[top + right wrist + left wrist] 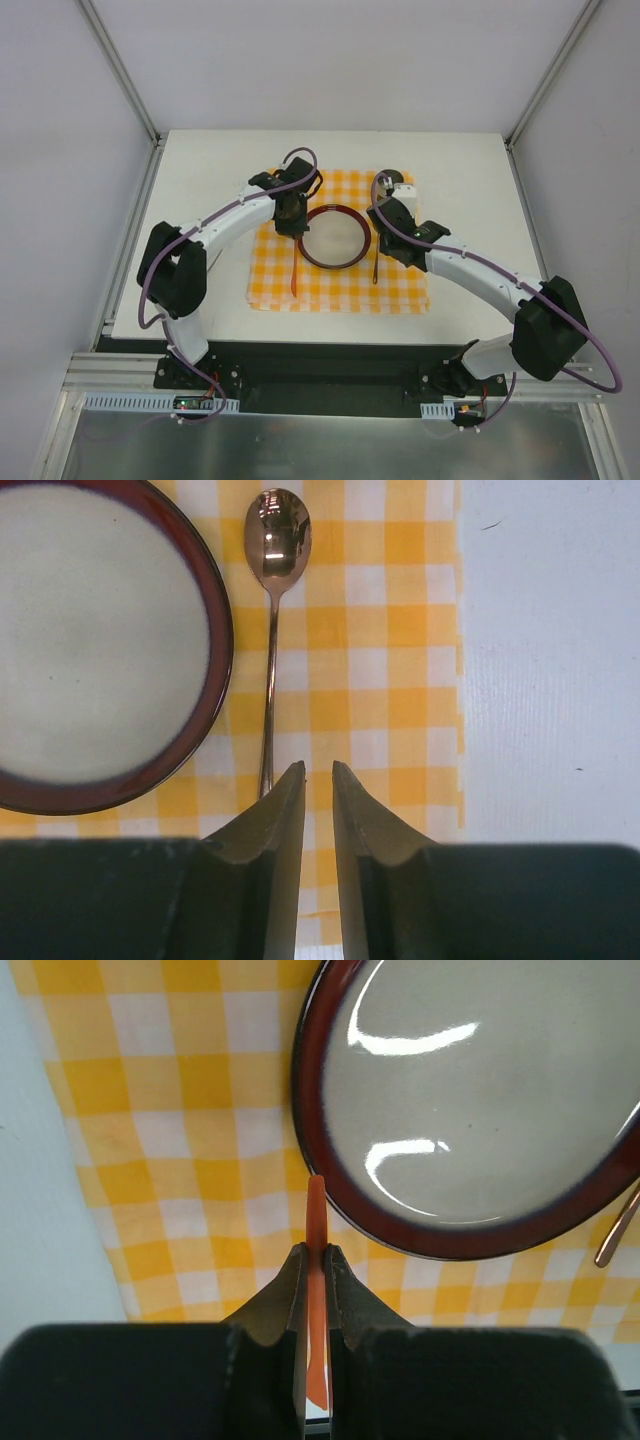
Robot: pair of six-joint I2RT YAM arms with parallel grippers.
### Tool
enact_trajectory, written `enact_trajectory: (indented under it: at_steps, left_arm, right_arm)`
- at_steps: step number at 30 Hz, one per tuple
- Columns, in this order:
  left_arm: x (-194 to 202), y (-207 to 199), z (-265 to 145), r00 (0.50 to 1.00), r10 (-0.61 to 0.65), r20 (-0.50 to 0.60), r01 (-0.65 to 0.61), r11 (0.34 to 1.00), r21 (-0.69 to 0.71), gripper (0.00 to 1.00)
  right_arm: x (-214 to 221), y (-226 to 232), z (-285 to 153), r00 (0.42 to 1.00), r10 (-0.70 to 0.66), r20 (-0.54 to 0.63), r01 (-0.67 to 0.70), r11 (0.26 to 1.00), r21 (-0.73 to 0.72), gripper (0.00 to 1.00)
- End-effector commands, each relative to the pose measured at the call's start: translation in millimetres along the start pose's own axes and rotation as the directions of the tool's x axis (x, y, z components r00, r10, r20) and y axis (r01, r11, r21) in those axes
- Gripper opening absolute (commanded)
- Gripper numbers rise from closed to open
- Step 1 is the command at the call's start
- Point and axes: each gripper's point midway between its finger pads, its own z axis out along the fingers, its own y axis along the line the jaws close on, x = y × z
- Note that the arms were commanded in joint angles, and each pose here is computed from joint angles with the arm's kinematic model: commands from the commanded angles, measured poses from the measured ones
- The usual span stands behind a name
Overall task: Set the dinner table for one person
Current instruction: Place the knife on the napkin.
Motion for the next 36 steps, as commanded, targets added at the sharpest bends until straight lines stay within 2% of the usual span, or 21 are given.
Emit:
enact_trajectory:
  at_steps: [1,8,36]
  left_arm:
    - [-9,-22,-11,1.0,0.017,0.02,-0.017,1.0,0.01,0.0]
    - [-8,-62,-7,0.996,0.091,0.01,-0.091,0.995,0.028,0.0]
    - [14,-130,26,0.975,0.215,-0.058,-0.209,0.973,0.097,0.0]
  right_arm:
    - [-6,-3,-5,0.999,0.014,0.035,-0.015,1.0,0.004,0.2]
    - [-12,-15,-12,0.997,0.021,0.068,-0.024,0.999,0.042,0.2]
    - [-16,-35,-31,0.993,0.042,0.114,-0.05,0.997,0.065,0.21]
